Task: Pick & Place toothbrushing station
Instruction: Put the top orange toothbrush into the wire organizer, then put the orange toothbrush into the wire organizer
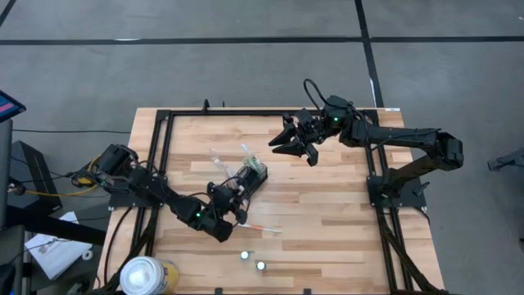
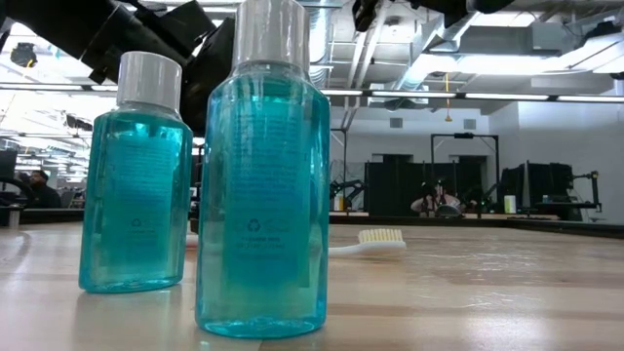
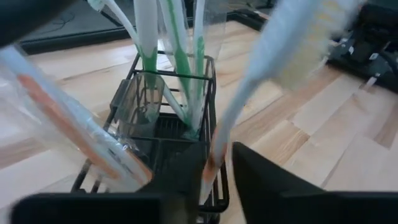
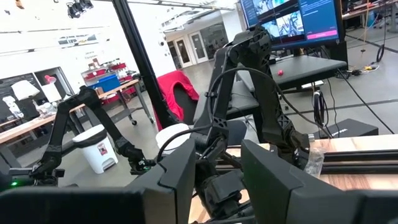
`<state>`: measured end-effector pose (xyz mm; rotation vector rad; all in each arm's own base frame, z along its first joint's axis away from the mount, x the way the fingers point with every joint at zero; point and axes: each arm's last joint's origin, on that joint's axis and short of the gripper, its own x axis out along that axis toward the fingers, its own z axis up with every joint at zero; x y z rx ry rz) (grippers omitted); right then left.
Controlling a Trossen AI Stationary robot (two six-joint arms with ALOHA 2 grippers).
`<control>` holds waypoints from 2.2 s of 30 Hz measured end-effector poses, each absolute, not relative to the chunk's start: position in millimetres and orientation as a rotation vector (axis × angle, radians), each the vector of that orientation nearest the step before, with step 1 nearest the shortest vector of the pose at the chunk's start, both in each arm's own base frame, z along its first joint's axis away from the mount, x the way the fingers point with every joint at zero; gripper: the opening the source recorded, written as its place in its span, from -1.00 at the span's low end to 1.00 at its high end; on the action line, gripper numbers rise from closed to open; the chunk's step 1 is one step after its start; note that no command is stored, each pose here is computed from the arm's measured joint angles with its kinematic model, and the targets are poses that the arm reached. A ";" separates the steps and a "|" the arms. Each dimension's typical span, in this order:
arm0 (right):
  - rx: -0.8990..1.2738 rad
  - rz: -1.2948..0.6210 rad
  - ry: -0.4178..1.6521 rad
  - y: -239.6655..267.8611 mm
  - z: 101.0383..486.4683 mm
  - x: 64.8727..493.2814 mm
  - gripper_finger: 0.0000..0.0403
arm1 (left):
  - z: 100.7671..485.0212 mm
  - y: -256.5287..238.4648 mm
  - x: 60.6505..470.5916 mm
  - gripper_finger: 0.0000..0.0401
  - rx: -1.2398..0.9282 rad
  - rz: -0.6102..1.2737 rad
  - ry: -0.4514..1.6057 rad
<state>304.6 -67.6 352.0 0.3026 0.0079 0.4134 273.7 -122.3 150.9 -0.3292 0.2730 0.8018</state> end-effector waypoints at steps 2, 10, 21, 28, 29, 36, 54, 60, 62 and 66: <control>0.302 0.414 0.007 -67.6 352.1 304.6 -0.40 | 150.7 -119.7 274.2 -0.42 -0.355 0.815 0.260; 0.307 0.415 0.005 -67.6 352.4 304.6 -0.40 | 162.5 -116.9 271.8 0.05 -0.401 0.788 0.265; 0.337 0.436 -0.069 -67.7 365.6 303.6 -0.40 | 211.7 -105.9 249.9 0.09 -0.389 0.728 0.262; 0.321 0.419 -0.097 -74.9 374.8 301.4 -0.40 | 212.2 -97.7 233.2 0.14 -0.447 0.689 0.287; 0.321 0.414 -0.098 -76.6 374.8 301.0 -0.40 | 207.0 -97.0 231.4 0.15 -0.462 0.691 0.295; 0.337 0.383 -0.100 -86.3 374.8 298.4 -0.40 | 209.9 -96.8 234.8 0.17 -0.468 0.666 0.225; 0.434 0.383 -0.111 -88.1 378.1 297.4 -0.40 | 306.3 -82.7 229.7 0.10 -0.466 0.231 0.151; 0.555 0.338 -0.121 -87.4 379.2 298.5 -0.40 | 325.0 -90.6 247.3 -0.02 -0.346 0.145 0.514; 0.559 0.345 -0.115 -82.0 378.8 300.4 -0.40 | 327.7 -91.9 255.5 -0.02 -0.348 0.090 0.567; 0.584 0.390 -0.099 -68.2 378.7 303.8 -0.40 | 321.3 -90.2 269.0 0.03 -0.278 0.028 0.627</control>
